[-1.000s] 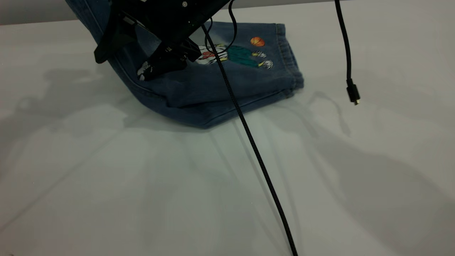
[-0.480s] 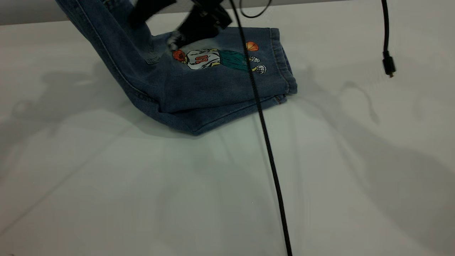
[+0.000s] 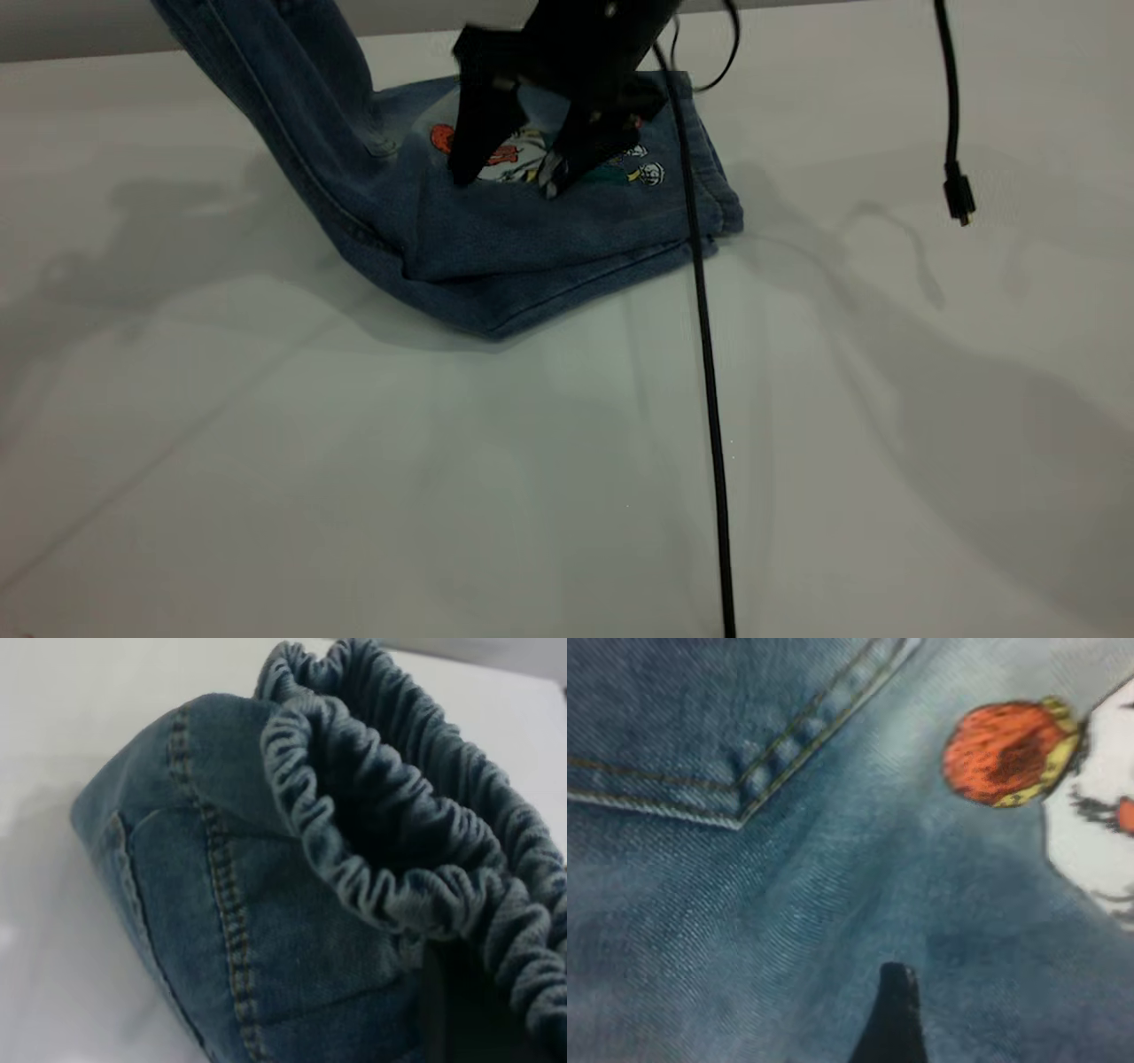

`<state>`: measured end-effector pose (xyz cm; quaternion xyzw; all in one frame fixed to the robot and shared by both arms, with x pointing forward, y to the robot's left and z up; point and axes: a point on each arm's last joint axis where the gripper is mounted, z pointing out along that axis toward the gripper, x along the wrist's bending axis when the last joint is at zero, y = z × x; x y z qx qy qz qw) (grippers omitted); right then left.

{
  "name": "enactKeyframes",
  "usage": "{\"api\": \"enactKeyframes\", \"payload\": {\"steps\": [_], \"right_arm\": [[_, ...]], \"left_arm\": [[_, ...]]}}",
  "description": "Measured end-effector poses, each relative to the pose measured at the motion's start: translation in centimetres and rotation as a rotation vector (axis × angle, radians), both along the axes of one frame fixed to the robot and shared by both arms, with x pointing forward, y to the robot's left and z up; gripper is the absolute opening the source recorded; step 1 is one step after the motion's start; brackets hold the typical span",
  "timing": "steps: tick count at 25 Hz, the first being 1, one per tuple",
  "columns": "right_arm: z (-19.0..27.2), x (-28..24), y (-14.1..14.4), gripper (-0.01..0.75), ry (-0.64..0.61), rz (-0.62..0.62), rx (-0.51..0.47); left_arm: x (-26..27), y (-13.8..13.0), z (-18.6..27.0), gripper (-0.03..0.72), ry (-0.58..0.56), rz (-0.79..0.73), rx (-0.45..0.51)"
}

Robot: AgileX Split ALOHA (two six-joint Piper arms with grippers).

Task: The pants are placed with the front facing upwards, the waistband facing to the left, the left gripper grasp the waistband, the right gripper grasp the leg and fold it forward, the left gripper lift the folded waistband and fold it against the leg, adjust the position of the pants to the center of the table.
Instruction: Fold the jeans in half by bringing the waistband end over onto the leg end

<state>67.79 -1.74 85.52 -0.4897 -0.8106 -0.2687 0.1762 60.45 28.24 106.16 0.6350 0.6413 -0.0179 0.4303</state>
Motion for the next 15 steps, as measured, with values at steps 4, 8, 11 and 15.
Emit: {"api": "enactKeyframes", "payload": {"steps": [4,8,11,15], "right_arm": [[-1.1,-0.5,0.8,0.556,0.025,-0.003,0.013],[-1.6,-0.8,1.3,0.556,0.033,-0.001,0.014],[-1.5,-0.8,1.2,0.547,0.039,0.007,0.016],[0.3,0.5,-0.3,0.522,0.015,0.009,0.017]], "left_arm": [[0.0,-0.2,0.3,0.153,-0.024,-0.010,-0.022],[0.0,-1.7,0.5,0.153,-0.048,-0.059,-0.023],[0.0,-3.2,0.5,0.153,-0.069,-0.097,-0.008],[0.0,-3.8,0.5,0.153,-0.078,-0.097,-0.004]]}}
